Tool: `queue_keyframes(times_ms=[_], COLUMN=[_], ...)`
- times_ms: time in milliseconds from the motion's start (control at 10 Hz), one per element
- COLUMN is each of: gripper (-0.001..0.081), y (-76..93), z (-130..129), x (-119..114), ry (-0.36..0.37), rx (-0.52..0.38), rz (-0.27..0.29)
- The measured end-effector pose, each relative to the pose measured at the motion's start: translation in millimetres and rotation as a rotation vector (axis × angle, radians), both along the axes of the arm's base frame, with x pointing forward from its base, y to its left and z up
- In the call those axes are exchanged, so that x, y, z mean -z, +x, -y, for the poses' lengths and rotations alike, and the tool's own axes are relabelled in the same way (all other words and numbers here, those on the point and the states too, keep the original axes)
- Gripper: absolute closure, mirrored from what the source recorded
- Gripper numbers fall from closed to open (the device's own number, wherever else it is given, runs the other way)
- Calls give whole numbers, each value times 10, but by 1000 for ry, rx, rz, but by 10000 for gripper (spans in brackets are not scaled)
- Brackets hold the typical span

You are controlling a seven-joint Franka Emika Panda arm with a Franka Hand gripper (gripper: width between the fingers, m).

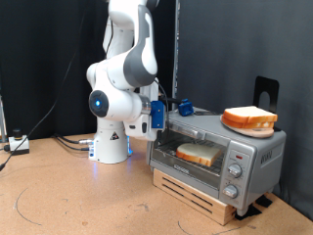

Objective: Make a piece of toast with the oven

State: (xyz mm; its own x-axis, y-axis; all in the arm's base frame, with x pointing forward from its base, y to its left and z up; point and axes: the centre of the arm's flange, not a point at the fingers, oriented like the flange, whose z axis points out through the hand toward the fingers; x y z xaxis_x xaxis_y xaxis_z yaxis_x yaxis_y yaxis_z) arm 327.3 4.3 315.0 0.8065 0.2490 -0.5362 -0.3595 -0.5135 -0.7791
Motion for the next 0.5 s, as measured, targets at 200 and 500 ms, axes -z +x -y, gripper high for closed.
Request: queue_keyframes(times_ms=[200,500], gripper=[-1,-1], y=[-14,-28], z=[177,622], x=[-53,-106], ry=[-50,-63], rx=[44,146], rz=[-4,-17])
